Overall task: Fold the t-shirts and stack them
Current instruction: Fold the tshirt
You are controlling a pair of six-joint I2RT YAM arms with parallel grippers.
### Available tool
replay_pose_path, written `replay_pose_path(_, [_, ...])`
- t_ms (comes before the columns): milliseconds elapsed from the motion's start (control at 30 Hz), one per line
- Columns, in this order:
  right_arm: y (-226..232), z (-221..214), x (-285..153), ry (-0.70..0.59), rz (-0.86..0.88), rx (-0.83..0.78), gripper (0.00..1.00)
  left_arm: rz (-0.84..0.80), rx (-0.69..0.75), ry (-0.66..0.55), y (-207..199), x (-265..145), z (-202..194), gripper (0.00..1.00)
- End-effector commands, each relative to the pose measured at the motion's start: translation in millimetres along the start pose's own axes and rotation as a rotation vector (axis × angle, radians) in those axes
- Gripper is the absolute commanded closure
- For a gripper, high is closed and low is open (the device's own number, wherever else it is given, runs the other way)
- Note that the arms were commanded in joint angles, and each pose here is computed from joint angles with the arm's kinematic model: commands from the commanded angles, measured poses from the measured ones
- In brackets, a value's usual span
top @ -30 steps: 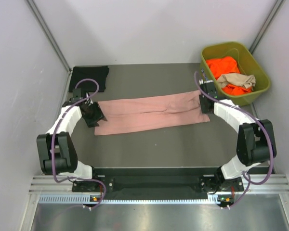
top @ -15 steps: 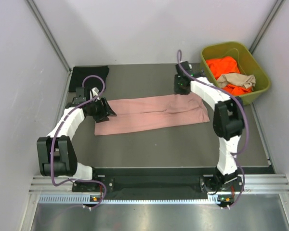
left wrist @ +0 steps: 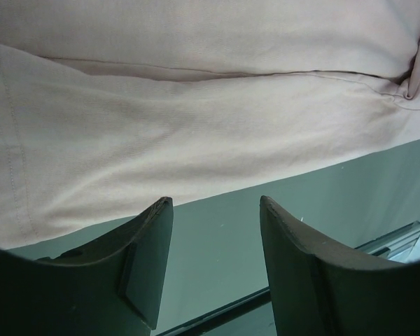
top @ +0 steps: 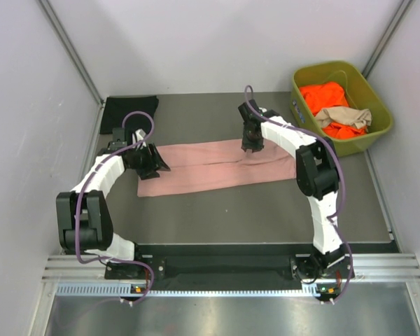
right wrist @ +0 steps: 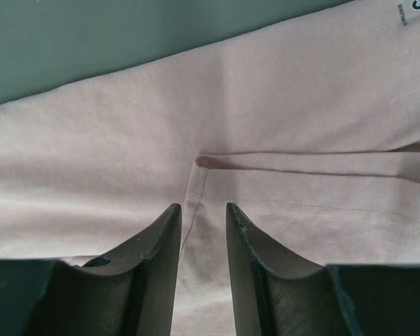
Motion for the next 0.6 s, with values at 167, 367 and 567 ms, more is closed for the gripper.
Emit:
replay_pose_path(167, [13,13,13,-0.063,0.004,0.018,0.71,-0.028,0.044,-0.008,-3,-1,5,0.43])
replay_pose_path(367, [13,19,18,-0.093,-0.015,0.008,0.73,-0.021,0.050,-0.002,-1,-1,2,0.43])
replay_pose_path(567, [14,23,22,-0.109,-0.023,-0.011,0.77,-0.027,0.046,0.007,-1,3,1,0.43])
Point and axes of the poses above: each gripper's point midway between its finger pads, its own x axis out along the fingers, its own y axis along the line the jaws close on, z = x × y, the point moved 6 cm from there along -x, back along the fingers, and after that the axes turned 6 degrees about x, right-handed, at the moved point
